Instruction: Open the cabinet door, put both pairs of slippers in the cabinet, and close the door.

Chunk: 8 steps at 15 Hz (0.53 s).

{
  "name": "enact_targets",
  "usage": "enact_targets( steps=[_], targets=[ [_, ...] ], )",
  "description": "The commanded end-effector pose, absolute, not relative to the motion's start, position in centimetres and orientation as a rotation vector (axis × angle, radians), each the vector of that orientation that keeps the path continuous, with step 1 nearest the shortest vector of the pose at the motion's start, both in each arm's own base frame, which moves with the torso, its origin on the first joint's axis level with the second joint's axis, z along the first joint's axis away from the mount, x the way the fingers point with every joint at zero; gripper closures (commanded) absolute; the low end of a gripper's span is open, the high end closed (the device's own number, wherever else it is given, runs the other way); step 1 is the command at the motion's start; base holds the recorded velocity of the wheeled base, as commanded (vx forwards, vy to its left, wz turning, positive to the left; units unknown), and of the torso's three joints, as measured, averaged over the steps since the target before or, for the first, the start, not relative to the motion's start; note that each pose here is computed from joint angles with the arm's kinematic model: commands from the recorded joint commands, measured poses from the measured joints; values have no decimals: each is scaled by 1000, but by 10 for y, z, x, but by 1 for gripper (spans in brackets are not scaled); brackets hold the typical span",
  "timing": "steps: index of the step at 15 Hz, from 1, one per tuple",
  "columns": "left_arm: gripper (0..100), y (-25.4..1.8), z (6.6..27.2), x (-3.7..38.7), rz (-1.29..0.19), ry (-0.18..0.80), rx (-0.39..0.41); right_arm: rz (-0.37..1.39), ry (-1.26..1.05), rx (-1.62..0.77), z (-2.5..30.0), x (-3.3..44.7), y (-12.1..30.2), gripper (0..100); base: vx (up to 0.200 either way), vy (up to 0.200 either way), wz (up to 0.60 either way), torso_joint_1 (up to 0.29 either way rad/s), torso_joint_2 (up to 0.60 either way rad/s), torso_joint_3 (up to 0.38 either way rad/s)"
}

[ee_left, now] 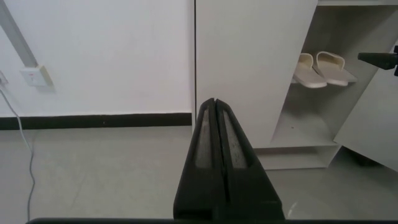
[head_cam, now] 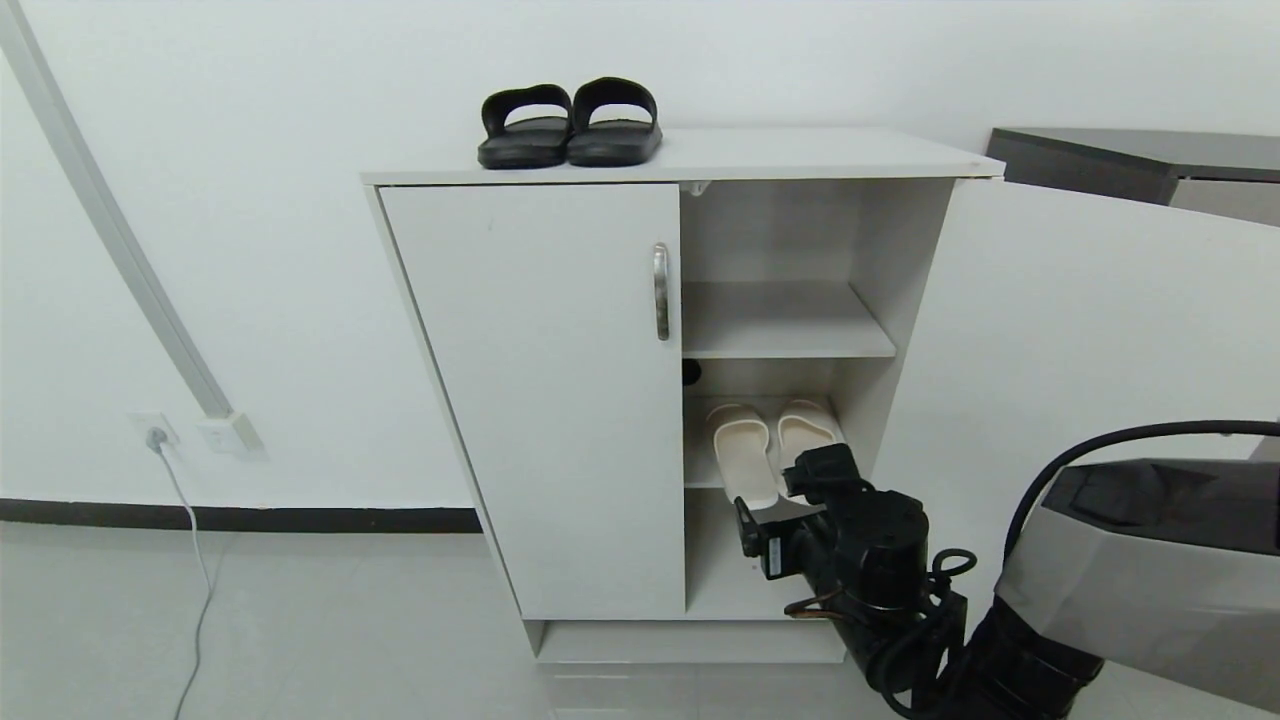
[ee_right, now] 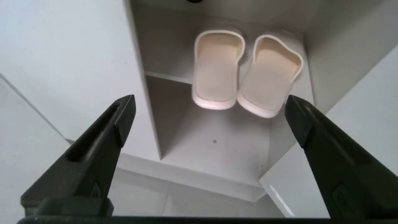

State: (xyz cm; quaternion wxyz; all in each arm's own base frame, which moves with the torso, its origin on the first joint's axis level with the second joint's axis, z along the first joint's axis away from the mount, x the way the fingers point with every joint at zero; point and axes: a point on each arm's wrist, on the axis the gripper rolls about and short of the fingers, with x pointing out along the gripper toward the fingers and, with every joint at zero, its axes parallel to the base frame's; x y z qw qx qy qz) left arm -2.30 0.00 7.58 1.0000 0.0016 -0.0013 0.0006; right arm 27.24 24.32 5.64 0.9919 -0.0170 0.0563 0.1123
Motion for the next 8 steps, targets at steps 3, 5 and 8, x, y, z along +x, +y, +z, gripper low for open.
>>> enact_targets(
  steps=[3, 5, 8],
  targets=[
    [100, 0, 76, -23, 2, -2, 3, 235, 106, -29, 61, 269, 245, 0, 0, 67, 0, 1, 2, 1],
    [100, 0, 76, -23, 2, -2, 2, 236, 107, -30, 61, 268, 245, 0, 0, 200, 0, 0, 7, 5],
    [100, 0, 76, -23, 2, -2, 2, 244, 112, -36, 60, 266, 247, 0, 0, 200, 0, 7, 7, 4]
  ],
)
